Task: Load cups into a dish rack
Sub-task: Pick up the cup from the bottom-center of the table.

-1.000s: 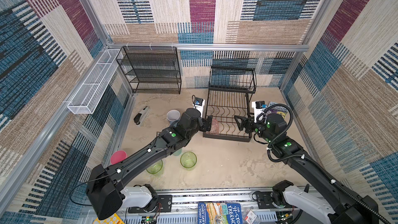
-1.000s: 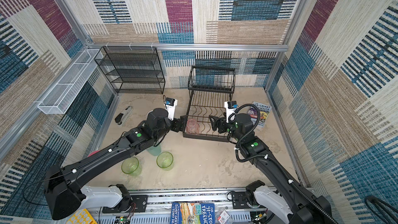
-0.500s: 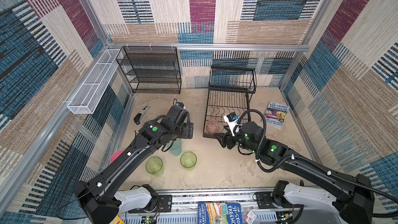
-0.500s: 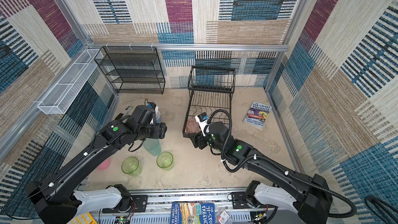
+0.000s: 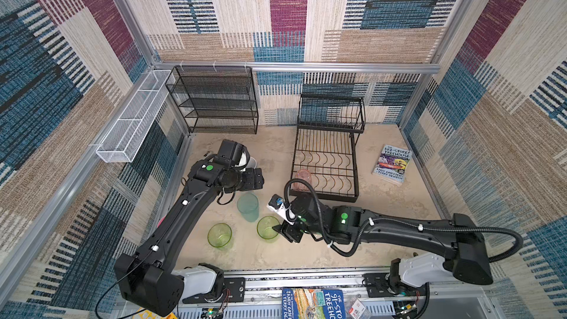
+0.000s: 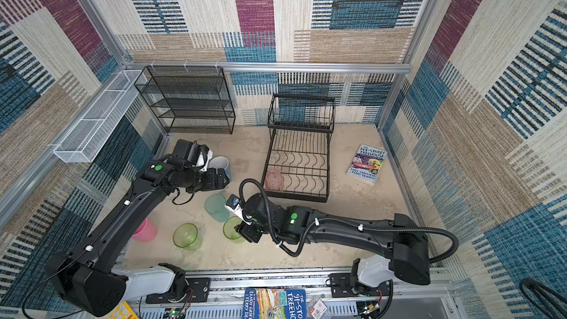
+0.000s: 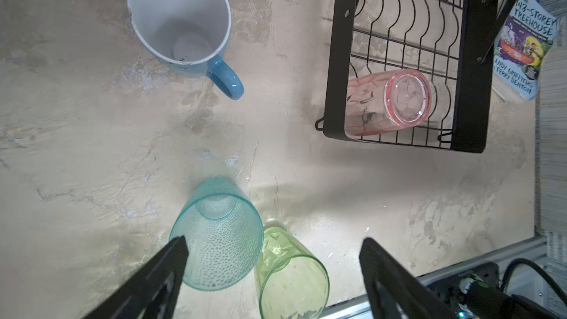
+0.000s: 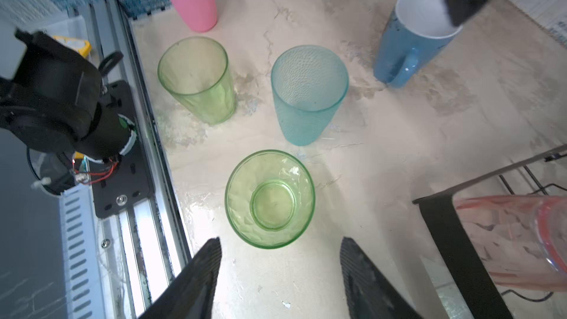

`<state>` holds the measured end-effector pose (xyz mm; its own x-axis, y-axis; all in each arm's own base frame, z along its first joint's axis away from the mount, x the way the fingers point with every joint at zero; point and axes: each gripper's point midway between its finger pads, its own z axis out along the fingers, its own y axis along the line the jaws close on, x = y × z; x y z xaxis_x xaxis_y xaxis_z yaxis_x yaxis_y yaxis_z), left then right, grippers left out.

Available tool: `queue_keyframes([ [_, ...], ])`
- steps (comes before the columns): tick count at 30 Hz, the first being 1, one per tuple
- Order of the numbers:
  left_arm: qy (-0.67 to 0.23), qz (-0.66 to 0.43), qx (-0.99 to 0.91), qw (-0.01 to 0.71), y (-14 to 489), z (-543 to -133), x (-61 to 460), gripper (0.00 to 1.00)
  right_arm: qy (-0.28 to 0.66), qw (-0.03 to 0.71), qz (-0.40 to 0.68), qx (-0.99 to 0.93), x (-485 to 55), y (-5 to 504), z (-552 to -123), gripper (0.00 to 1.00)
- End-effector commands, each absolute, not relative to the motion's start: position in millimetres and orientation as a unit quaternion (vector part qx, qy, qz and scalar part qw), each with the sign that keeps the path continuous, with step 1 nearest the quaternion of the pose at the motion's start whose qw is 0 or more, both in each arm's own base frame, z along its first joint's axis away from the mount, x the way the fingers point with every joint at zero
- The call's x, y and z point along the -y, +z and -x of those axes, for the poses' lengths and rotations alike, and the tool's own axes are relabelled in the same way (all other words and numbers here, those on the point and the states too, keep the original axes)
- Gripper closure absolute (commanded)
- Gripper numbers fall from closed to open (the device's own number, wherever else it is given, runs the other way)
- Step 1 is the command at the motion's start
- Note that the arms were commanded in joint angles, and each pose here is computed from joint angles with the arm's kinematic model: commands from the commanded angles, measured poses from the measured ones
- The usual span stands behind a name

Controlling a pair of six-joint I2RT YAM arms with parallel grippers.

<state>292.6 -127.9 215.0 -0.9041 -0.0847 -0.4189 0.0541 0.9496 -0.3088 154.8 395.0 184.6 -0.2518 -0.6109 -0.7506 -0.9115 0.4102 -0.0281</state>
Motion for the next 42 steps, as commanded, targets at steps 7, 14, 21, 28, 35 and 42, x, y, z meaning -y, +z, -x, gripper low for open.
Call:
queue_keyframes([
  [7,-0.189,0.003,-0.959,0.212,210.7,-307.7,126.1,0.07,0.176,0.292,0.599,-0.725,-423.6,152.9,-132.9,0.4],
  [14,-0.2,0.016,-0.956,0.214,204.2,-316.1,119.4,0.07,0.161,0.257,0.624,-0.72,-436.0,131.3,-129.3,0.48],
  [21,-0.201,0.016,-0.956,0.216,199.7,-322.5,117.7,0.09,0.141,0.224,0.638,-0.723,-439.8,109.9,-129.0,0.56],
  [28,-0.196,0.015,-0.956,0.216,194.9,-324.5,115.0,0.09,0.119,0.207,0.645,-0.726,-438.1,94.3,-131.6,0.61],
  [35,-0.198,0.017,-0.955,0.22,193.9,-323.7,112.1,0.09,0.115,0.202,0.648,-0.725,-439.4,92.4,-132.1,0.73],
  [42,-0.199,0.019,-0.955,0.219,191.7,-323.2,110.1,0.09,0.11,0.194,0.653,-0.724,-435.9,89.7,-131.3,0.87],
])
